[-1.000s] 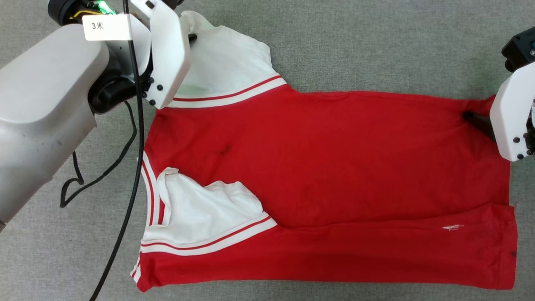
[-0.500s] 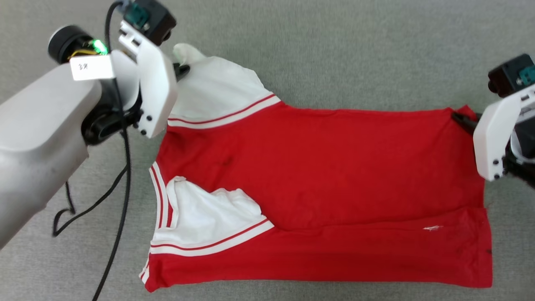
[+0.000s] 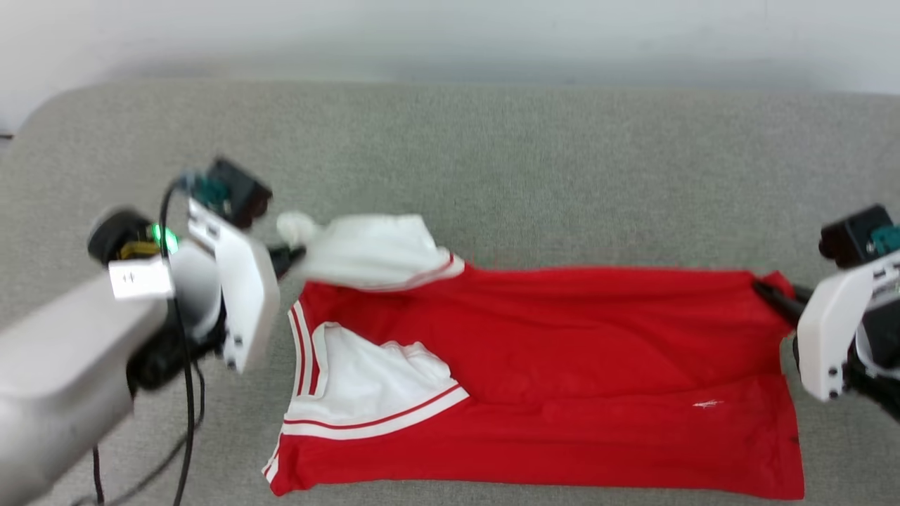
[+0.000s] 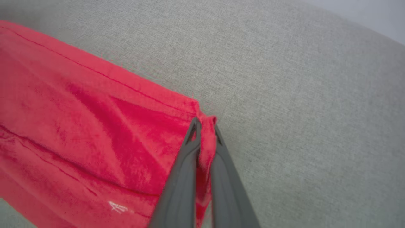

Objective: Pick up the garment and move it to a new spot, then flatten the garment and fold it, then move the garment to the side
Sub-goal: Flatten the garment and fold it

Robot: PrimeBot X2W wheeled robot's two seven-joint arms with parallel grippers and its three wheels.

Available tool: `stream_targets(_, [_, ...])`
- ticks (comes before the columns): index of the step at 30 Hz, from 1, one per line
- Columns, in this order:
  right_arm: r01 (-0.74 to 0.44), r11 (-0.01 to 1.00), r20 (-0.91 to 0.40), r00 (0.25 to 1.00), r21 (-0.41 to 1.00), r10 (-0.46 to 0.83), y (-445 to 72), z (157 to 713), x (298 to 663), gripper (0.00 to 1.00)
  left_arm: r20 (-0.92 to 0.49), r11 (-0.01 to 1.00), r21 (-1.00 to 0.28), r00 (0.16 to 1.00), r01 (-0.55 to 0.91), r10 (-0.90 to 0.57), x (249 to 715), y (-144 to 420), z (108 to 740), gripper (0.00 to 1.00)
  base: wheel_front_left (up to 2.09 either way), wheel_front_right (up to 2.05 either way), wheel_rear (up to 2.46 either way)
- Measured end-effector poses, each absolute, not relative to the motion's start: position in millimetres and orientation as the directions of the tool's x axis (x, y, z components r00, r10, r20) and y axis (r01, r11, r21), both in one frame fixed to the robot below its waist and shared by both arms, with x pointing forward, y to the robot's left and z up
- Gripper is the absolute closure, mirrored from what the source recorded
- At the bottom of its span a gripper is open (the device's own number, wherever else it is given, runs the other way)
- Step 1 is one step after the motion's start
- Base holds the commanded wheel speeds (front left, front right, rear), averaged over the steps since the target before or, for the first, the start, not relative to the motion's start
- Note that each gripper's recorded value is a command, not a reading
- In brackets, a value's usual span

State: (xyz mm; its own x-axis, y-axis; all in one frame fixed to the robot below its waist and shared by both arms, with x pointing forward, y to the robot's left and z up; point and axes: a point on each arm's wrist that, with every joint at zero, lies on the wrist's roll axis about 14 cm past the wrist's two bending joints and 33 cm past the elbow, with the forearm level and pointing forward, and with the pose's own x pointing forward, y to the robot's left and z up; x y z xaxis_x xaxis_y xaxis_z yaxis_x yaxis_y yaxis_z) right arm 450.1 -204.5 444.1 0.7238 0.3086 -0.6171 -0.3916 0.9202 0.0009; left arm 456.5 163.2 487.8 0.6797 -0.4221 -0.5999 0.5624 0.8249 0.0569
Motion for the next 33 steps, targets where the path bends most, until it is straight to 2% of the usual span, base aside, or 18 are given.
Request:
stream_targets(7, [-0.388,0.921,-0.618,0.713,0.045,0.331,-206,438,412,1.0,-0.625,0.844,-0.008,0.656,0.537,-0.423,401,166,464,1.0,0.0,0.0,0.0])
stream_targets(13, [-0.375,0.921,-0.665,0.664,0.103,0.344,-209,415,377,1.0,-0.673,0.863,-0.101,0.604,0.495,-0.426,360,165,430,1.0,0.0,0.0,0.0])
stream_targets(20, [-0.353,0.923,-0.74,0.579,0.152,0.343,-206,381,348,1.0,-0.727,0.884,-0.181,0.546,0.431,-0.415,338,164,388,1.0,0.0,0.0,0.0])
stream_targets(23, [-0.348,0.925,-0.756,0.563,0.149,0.334,-206,373,344,1.0,-0.727,0.89,-0.198,0.548,0.411,-0.415,337,162,378,1.0,0.0,0.0,0.0])
stream_targets(24, [-0.339,0.928,-0.755,0.566,0.152,0.33,-207,372,344,1.0,-0.723,0.892,-0.198,0.554,0.406,-0.413,338,162,377,0.69,0.0,0.0,0.0])
stream_targets(25, [-0.333,0.93,-0.749,0.574,0.156,0.331,-206,372,345,0.67,-0.709,0.895,-0.189,0.574,0.404,-0.409,342,163,378,0.0,0.0,0.0,0.0])
stream_targets(26, [-0.329,0.931,-0.736,0.588,0.16,0.335,-205,374,347,0.0,-0.693,0.898,-0.185,0.595,0.399,-0.408,345,163,380,0.0,0.0,0.0,0.0])
stream_targets(29, [-0.316,0.932,-0.695,0.631,0.176,0.345,-203,384,351,0.0,-0.645,0.906,-0.163,0.653,0.391,-0.398,350,165,388,0.0,0.0,0.0,0.0])
stream_targets(33, [-0.31,0.929,-0.621,0.692,0.203,0.367,-203,412,357,0.0,-0.527,0.927,-0.105,0.771,0.359,-0.358,362,174,414,0.0,0.0,0.0,0.0])
